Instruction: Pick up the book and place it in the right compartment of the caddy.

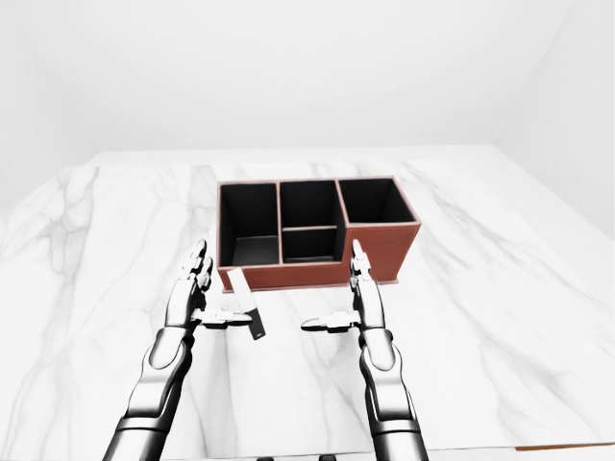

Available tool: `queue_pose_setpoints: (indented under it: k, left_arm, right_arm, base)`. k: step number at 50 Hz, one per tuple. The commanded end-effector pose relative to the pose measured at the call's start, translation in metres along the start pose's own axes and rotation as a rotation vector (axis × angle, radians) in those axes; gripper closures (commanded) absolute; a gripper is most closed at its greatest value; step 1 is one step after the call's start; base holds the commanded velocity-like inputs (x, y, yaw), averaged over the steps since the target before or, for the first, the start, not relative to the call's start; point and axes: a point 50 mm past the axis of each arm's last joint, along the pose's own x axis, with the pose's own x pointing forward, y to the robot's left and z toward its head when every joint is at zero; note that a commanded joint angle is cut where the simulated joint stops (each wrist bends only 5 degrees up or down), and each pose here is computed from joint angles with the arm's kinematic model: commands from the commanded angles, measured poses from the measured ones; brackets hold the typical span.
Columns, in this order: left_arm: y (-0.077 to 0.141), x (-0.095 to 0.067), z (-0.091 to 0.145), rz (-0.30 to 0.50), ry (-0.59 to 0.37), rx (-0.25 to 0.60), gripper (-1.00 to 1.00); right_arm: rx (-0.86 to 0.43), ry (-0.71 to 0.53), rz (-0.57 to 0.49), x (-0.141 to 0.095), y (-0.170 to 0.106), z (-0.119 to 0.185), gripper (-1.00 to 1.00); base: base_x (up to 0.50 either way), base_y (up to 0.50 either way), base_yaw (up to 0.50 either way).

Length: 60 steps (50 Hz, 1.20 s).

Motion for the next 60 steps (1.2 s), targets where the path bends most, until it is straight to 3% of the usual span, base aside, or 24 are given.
queue_pose_setpoints:
  k: [1,15,21,34,60]
  left_arm:
    - [0.002,-0.003,0.011,0.022,-0.05,0.016,-1.0]
    - [0.012,-0.028,0.084,0.115,-0.373,0.051,-1.0]
    - [0.004,-0.042,0.098,0.054,-0.44,0.04,-1.0]
    - [0.0,-0.038,0.09,0.025,-0.402,0.035,-1.0]
    - [-0.002,-0.037,0.089,0.023,-0.399,0.05,-1.0]
  right_arm:
    - [-0.045,-0.046,-0.008,-0.003,-0.001,0.011,-1.0]
    - [-0.102,-0.306,-0.058,-0.023,-0.002,0.071,-1.0]
    - [-0.118,-0.385,-0.074,-0.032,-0.002,0.089,-1.0]
    - [-0.115,-0.328,-0.036,-0.029,0.002,0.076,-1.0]
    - [-0.129,-0.336,-0.03,-0.03,0.005,0.077,-1.0]
  base:
    - [0.0,0.0,0.0]
    - [0.0,0.0,0.0]
    - [0.0,0.0,0.0]
    - [0.0,0.0,0.0]
    - [0.0,0.0,0.0]
